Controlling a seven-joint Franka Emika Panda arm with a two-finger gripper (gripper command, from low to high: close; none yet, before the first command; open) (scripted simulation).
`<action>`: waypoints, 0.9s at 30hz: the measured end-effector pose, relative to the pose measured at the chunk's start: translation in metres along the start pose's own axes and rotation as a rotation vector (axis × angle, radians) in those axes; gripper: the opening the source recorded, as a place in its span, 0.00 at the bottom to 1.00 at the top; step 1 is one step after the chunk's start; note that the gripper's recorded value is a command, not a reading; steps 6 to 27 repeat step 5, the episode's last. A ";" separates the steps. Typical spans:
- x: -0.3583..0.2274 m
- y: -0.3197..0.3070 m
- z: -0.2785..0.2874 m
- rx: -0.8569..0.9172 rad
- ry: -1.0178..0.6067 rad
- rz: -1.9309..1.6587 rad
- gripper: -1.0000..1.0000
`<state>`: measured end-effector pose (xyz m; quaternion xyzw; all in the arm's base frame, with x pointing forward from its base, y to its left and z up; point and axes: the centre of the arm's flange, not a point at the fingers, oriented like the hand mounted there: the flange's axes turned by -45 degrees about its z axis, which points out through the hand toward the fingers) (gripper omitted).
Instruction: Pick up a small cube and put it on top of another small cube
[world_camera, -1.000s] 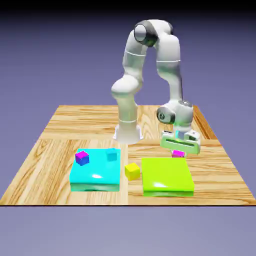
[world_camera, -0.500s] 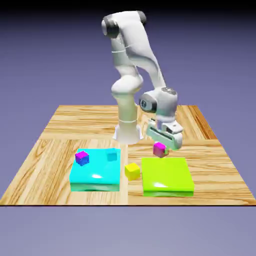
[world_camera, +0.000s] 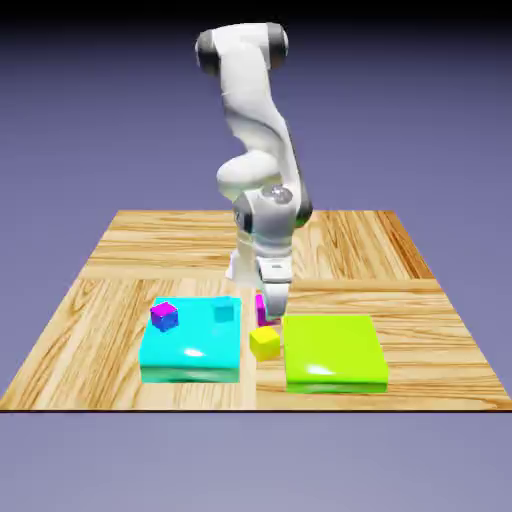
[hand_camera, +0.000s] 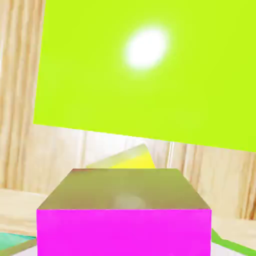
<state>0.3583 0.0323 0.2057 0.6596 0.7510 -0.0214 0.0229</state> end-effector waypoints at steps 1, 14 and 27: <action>-0.003 -0.001 0.007 0.000 -0.003 0.008 0.00; -0.005 -0.003 0.021 -0.001 -0.013 0.010 1.00; -0.005 -0.003 0.021 -0.001 -0.013 0.010 1.00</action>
